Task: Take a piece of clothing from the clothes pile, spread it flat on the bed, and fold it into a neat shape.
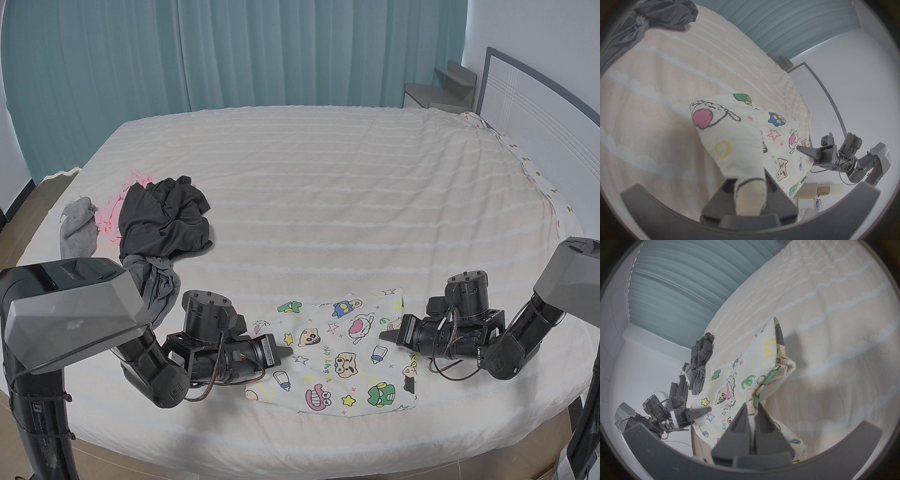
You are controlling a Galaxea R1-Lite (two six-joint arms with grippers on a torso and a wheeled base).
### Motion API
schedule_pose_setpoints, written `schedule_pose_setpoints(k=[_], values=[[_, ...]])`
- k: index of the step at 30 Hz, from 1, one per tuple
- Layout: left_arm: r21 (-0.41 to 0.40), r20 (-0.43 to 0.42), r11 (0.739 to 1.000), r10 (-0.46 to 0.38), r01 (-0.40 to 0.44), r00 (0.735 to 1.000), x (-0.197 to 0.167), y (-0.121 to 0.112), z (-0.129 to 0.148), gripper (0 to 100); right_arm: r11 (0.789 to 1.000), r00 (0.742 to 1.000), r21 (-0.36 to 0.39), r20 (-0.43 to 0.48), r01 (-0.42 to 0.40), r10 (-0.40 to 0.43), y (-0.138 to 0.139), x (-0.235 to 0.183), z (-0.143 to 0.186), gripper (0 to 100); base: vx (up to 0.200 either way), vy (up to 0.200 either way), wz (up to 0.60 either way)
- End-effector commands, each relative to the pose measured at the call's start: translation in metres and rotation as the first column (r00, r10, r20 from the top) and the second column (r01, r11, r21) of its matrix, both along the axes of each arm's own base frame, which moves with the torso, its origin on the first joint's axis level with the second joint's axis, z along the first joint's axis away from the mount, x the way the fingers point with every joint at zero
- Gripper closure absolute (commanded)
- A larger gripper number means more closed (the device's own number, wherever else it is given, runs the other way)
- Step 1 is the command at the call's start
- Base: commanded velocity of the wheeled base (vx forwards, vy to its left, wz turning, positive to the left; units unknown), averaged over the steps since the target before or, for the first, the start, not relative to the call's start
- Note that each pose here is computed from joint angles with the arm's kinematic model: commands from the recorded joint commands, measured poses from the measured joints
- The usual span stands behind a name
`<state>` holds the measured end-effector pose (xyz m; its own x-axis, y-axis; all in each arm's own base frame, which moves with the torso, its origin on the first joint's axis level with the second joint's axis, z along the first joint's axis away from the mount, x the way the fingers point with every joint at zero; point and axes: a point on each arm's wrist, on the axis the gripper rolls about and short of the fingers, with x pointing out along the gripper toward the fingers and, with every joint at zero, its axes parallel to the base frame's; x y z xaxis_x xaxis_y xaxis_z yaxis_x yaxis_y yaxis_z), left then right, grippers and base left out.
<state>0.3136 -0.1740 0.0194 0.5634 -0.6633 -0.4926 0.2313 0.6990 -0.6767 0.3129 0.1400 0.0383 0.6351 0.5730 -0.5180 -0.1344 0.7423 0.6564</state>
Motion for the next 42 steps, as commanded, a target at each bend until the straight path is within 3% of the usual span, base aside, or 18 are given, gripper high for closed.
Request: schedule_pose_setpoints(k=[1, 42], values=[[-0.021, 0.037, 1.0, -0.003, 0.004, 0.999, 0.002, -0.003, 0.014, 100, 1.0, 1.0, 0.004, 0.01, -0.001, 0.001, 0.0, -0.001, 0.003, 100, 0.0, -0.2, 0.0], [-0.062, 0.07, 0.994, -0.081, 0.085, 0.994, -0.016, -0.034, 0.033, 100, 0.999, 0.999, 0.019, 0.036, 0.025, -0.026, -0.015, -0.016, 0.026, 100, 0.0, -0.2, 0.0]])
